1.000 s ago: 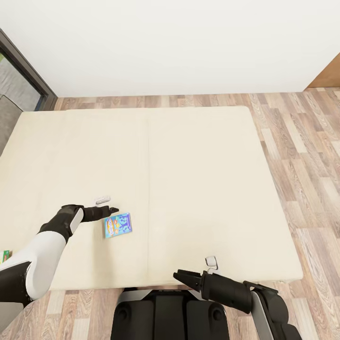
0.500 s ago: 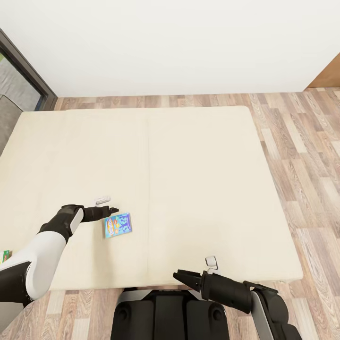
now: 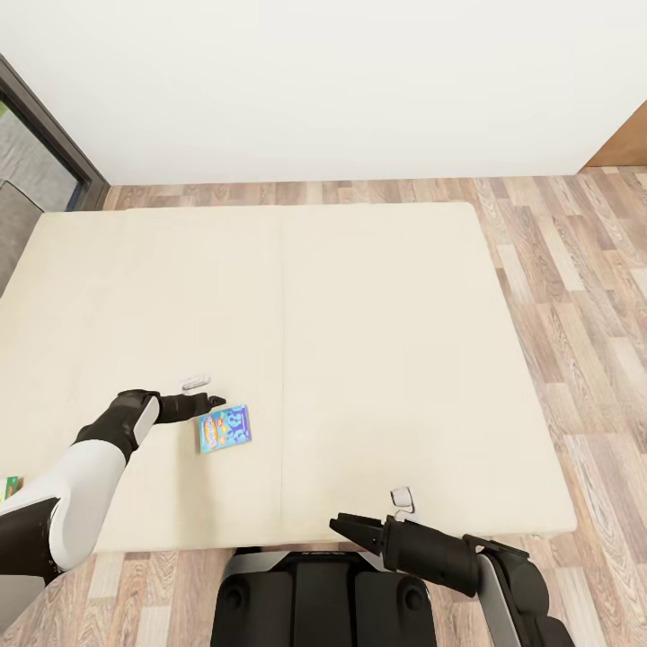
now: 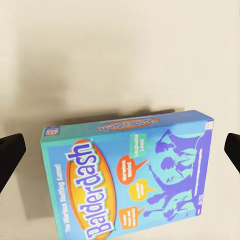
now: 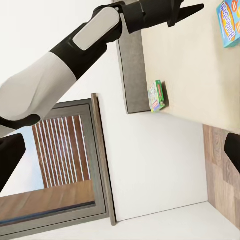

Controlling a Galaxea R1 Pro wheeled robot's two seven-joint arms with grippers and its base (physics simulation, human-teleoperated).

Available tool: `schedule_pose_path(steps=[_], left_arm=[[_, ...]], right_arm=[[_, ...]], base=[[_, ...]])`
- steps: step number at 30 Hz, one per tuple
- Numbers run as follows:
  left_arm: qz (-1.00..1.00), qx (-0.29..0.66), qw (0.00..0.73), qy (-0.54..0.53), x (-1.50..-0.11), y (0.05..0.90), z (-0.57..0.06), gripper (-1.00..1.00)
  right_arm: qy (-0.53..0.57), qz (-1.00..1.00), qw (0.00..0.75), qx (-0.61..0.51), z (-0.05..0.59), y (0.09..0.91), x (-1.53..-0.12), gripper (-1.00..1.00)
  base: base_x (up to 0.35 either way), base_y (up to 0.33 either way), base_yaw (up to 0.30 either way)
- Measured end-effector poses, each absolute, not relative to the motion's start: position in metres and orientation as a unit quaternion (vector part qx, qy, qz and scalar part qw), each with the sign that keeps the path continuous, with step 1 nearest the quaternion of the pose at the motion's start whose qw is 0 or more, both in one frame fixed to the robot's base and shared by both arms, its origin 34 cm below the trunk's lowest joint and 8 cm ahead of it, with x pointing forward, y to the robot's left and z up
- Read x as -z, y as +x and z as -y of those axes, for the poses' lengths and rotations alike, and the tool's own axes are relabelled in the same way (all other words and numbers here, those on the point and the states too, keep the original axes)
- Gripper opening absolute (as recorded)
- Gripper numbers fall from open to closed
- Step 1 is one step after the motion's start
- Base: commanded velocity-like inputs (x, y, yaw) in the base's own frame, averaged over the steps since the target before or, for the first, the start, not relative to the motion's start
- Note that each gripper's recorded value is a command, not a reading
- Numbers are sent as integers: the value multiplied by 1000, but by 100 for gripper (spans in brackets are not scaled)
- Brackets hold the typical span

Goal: Put all the toys in the child's room - the three board games (two on the bed and one on the table), the two jigsaw puzzles on the table, and the tennis ball on the table - inside the toy box on the table in the child's room.

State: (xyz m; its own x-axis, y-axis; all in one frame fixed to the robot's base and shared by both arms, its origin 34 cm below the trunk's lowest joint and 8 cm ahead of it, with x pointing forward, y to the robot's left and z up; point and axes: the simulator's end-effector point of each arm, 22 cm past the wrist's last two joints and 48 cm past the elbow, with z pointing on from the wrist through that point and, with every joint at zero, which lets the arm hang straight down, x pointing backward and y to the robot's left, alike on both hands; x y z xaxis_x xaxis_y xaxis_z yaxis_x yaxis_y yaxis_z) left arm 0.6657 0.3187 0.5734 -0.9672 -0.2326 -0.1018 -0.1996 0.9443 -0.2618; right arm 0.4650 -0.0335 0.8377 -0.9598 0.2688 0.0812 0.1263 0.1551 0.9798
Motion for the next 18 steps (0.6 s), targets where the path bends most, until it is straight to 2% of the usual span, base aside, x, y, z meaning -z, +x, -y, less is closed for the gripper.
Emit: schedule_pose_path(steps=[18], left_arm=[[-986,115,56,-110,-565,658,-319,100]], right_arm=[[134,-758,52,-636,33,463,-834,100]], base=[[0,0,0]])
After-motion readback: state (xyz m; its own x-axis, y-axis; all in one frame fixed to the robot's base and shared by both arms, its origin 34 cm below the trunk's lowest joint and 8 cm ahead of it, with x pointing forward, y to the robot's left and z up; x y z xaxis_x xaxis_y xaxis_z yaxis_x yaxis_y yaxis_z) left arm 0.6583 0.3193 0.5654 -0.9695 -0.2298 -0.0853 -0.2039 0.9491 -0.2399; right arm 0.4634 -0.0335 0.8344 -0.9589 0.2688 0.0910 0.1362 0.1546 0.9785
